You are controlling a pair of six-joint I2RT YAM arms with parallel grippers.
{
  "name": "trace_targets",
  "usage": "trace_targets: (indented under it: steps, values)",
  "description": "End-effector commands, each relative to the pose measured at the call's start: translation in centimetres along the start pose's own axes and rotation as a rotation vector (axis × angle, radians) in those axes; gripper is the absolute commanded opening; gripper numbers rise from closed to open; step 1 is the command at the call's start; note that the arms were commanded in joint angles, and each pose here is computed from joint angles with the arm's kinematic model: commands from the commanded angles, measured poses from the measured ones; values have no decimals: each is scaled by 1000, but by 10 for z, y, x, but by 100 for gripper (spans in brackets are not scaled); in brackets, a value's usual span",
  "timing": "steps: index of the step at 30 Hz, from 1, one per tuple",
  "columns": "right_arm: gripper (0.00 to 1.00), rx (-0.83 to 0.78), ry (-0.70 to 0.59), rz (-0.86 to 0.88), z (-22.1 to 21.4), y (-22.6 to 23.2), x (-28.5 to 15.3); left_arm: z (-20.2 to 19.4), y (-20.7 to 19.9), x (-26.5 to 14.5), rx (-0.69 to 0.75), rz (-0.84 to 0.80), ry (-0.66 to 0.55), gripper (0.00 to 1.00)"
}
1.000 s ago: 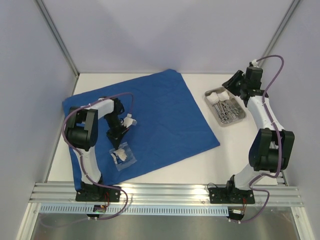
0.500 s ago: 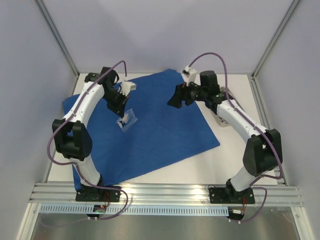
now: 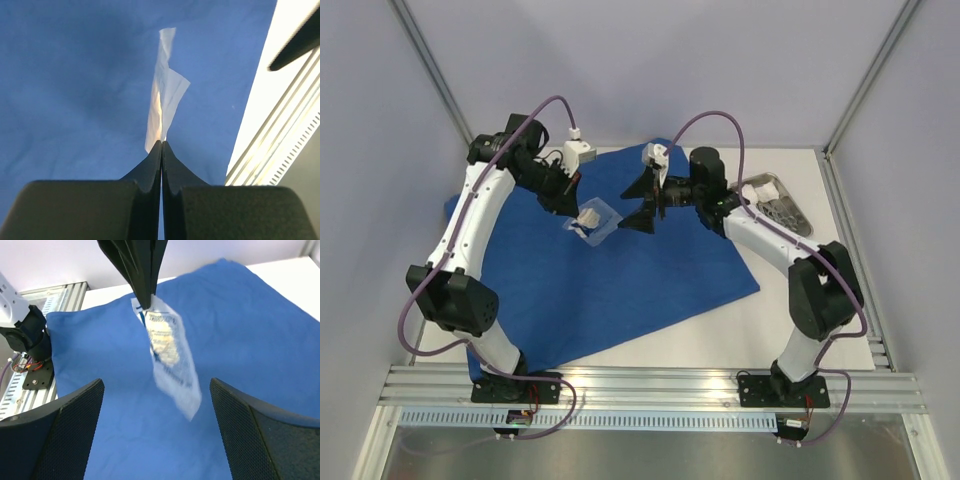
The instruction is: Prepare the surgical pack
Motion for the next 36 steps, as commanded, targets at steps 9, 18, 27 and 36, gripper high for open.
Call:
trace_targets:
  steps: [9,18,27,36]
  values:
    - [89,-95,-30,139,17,-9,49,1,-55,-25,15,-166,-40,0]
    - [45,48,2,212,3,4,73,1,-51,-22,3,-159,-33,0]
    - [0,92,6,207,10,6,68,6,-44,-26,-25,-99,-41,23]
    - [1,544,-242,-304,21,-111,-53,-10,7,-33,-193,191,124,100]
Point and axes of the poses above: each gripper's point midway between its finger pads, its own x axis out along the fingers, its own y axis along the line the jaws close on, z = x × y, the point moved 1 cm from there along -x, back along the fingers, and after that the axes turned 11 degrees about x, right-handed, at the moved point
